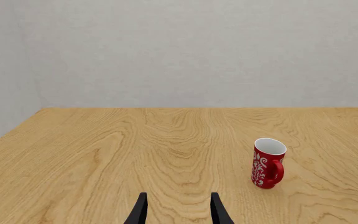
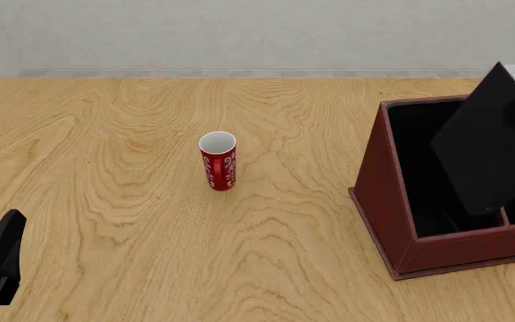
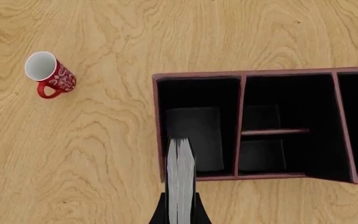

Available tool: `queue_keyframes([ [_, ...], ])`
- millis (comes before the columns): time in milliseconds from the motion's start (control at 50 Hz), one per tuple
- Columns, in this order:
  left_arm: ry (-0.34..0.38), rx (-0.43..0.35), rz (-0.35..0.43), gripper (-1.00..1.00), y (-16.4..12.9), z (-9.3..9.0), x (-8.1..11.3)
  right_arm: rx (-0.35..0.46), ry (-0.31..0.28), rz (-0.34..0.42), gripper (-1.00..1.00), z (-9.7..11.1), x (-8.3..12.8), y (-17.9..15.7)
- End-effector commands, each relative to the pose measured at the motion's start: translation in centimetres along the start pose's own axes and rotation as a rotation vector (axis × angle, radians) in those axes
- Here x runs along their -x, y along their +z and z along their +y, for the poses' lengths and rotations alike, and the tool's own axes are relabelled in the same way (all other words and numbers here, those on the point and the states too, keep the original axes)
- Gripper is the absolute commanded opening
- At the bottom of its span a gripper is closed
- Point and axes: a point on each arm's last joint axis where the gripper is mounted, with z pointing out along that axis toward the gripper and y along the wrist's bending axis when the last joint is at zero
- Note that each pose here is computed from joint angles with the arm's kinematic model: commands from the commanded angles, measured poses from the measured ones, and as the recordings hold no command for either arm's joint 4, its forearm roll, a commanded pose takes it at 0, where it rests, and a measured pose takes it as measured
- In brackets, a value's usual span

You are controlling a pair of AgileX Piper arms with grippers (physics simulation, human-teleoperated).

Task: Pick up the book and place it in the left compartment of the caddy.

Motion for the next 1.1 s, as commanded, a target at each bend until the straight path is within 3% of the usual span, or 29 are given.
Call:
queue_keyframes([
  [20, 0.001, 0.0, 0.0, 1.0, 0.0, 0.0, 0.0, -0.007, 0.029, -0.006, -1.0, -0.1, 0.8, 0.0],
  [1100, 0.0, 0.0, 0.0, 1.0, 0.0, 0.0, 0.0, -0.04, 0.054, 0.023, -1.0, -1.1, 2.9, 3.0],
])
